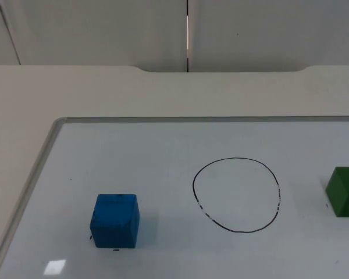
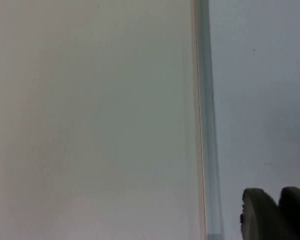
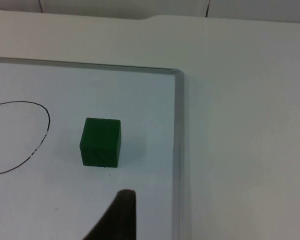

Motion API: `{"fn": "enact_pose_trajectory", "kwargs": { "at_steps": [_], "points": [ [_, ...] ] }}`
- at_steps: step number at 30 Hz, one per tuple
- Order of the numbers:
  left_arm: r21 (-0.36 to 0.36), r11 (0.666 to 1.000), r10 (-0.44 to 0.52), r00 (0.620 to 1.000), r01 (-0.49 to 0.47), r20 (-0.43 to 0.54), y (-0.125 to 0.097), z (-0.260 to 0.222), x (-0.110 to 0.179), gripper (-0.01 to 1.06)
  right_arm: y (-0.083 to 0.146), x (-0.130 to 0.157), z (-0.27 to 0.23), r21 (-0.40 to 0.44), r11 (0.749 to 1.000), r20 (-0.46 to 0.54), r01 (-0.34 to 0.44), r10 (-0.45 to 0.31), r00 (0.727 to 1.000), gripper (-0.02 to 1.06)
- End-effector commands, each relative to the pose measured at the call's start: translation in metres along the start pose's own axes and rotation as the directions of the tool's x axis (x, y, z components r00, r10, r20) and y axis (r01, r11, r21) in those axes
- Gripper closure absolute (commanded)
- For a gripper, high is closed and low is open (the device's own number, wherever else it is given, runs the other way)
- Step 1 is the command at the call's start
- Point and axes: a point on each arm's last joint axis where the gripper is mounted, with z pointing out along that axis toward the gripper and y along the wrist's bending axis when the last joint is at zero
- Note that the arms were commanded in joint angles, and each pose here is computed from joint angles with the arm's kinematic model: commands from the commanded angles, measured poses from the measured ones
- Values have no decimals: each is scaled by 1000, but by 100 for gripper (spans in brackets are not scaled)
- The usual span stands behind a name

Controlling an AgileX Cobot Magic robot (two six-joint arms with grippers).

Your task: Push the two cubes into the marked area.

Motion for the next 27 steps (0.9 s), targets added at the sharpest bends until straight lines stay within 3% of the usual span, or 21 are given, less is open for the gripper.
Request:
{"fn": "enact_pose_trajectory", "kwargs": {
  "at_steps": [1,8,13,20,23,27],
  "points": [
    [13,1000,-1,999,1,40,-1,2,-8,106,0,0,-1,10,1000,11,2,-2,1000,-1],
    [61,997,-42,999,42,7,-4,22,-21,105,0,0,-1,10,1000,11,2,-2,1000,-1],
    [140,989,-36,999,38,-21,-10,49,-34,105,0,0,-1,10,1000,11,2,-2,1000,-1],
    [155,983,-91,994,98,-53,-11,70,-41,105,0,0,-1,10,1000,11,2,-2,1000,-1],
    [174,983,-45,995,61,-90,-12,82,-41,105,0,0,-1,10,1000,11,2,-2,1000,-1],
    [205,974,-73,989,98,-129,-14,92,-42,105,0,0,-1,10,1000,11,2,-2,1000,-1]
  ]
}}
